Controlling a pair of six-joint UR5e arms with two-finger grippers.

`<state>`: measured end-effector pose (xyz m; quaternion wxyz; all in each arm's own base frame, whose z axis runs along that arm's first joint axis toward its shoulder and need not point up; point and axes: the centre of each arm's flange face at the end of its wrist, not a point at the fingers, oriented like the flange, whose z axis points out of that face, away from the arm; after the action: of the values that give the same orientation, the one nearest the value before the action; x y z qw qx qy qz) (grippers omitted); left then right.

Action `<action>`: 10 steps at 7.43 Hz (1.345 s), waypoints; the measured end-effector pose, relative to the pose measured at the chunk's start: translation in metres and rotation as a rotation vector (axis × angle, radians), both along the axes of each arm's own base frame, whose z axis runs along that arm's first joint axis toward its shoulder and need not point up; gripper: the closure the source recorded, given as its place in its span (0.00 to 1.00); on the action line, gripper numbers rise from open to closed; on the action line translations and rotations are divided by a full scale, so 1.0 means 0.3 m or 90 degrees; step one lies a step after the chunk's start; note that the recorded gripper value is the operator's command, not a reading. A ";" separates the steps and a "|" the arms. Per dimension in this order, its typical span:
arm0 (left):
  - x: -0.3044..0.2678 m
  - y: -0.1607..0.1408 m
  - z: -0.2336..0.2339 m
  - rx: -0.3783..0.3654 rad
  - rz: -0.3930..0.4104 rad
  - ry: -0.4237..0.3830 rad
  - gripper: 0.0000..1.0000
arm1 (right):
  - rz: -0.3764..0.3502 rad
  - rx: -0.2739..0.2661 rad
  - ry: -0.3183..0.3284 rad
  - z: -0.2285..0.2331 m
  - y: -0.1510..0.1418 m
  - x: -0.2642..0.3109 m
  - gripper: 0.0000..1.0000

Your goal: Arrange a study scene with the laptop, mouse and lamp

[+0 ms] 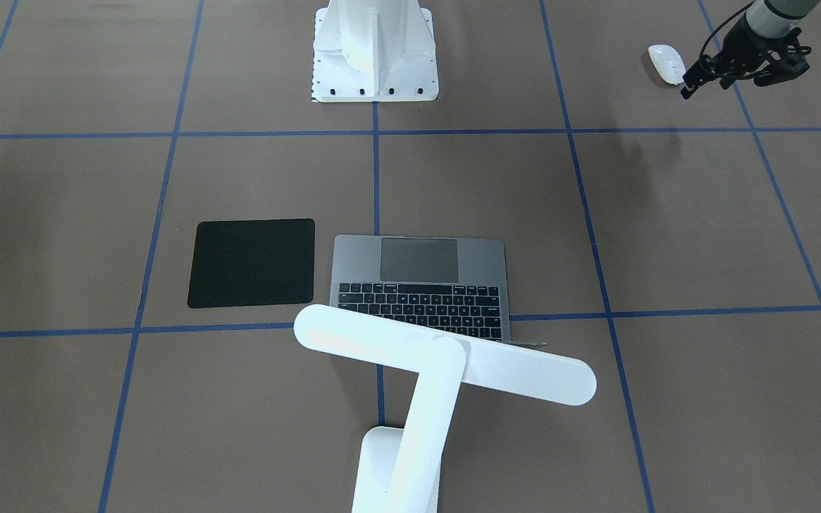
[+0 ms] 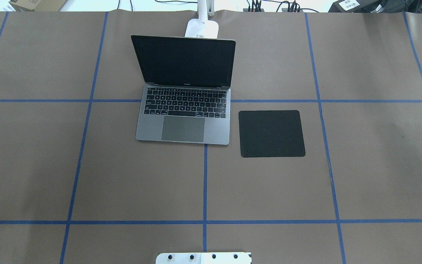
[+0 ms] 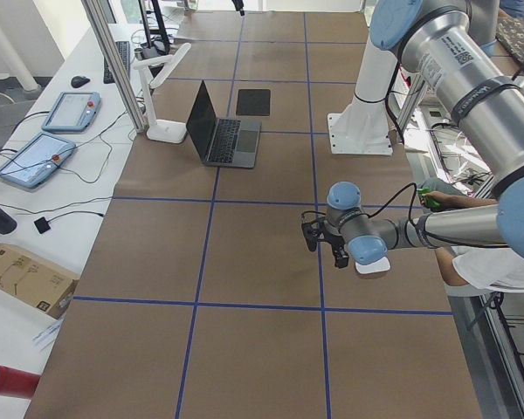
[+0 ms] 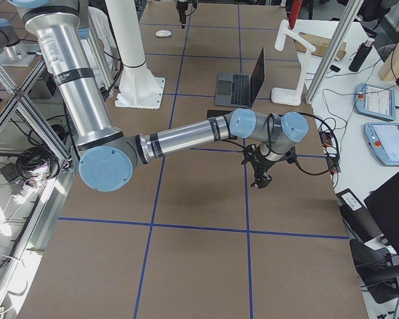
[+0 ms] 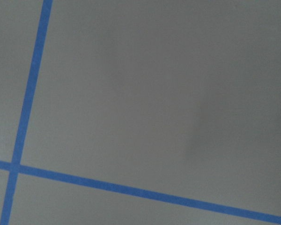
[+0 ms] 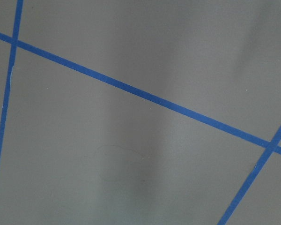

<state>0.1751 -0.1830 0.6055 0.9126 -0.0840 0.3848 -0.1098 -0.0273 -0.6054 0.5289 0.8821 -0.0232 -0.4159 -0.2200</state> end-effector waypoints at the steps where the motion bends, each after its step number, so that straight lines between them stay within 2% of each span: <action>1: 0.039 0.055 0.009 -0.011 0.004 -0.007 0.01 | 0.002 0.002 0.000 -0.010 0.002 0.000 0.02; 3: 0.121 0.163 0.020 -0.033 0.008 -0.024 0.01 | 0.003 0.003 -0.001 -0.017 0.002 0.000 0.01; 5: 0.157 0.250 0.024 -0.033 0.022 -0.026 0.01 | 0.004 0.007 -0.002 -0.025 0.001 0.000 0.01; 10: 0.150 0.327 0.070 -0.020 0.056 -0.032 0.01 | 0.003 0.009 -0.005 -0.033 0.008 -0.005 0.01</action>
<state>0.2202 -0.0850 0.6264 0.9243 -0.1125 0.3562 -0.0781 -0.0287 -0.6030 0.5192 0.8813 -0.0151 -0.4175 -0.2207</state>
